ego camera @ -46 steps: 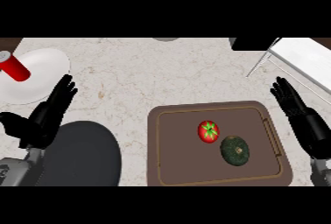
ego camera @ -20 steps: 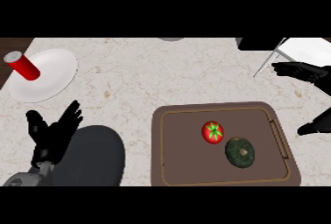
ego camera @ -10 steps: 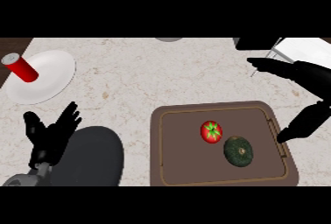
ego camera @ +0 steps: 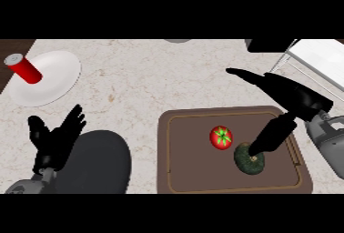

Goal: Pick the tomato from the tray and place it in the tiered shelf

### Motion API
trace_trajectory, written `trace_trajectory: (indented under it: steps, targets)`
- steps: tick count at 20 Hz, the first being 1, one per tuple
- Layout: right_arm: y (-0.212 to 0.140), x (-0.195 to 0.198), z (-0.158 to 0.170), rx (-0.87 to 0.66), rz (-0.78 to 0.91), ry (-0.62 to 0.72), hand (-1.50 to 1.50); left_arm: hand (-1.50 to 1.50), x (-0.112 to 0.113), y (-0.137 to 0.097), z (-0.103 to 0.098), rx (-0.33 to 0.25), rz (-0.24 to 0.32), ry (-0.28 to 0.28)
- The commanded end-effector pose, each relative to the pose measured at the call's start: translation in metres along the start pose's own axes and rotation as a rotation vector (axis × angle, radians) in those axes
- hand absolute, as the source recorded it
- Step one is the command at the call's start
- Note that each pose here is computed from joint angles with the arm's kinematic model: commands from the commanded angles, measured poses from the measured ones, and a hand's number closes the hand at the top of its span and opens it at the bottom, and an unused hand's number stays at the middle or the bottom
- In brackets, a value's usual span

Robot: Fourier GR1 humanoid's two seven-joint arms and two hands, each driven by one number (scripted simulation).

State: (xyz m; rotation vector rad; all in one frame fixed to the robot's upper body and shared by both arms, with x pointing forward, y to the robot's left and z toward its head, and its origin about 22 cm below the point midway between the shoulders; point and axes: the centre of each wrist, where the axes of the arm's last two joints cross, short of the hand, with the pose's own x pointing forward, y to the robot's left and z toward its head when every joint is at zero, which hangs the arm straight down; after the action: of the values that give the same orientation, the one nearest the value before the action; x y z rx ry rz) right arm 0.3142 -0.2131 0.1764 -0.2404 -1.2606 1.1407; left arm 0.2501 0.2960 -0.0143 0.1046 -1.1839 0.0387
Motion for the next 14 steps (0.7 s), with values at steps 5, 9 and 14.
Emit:
trace_trajectory:
  steps: [5,9,14]
  targets:
    - [0.016,0.003,-0.007,0.048,0.103,0.083,-1.50,0.00,-0.006,0.002,0.008,-0.007,0.003,0.073]
    - [0.054,0.016,-0.020,0.033,0.122,0.138,-1.50,0.00,-0.015,0.001,0.002,-0.003,-0.002,0.081]
    - [0.055,0.006,-0.006,0.008,0.183,0.180,-1.50,0.00,-0.009,0.002,0.000,0.003,0.012,0.075]
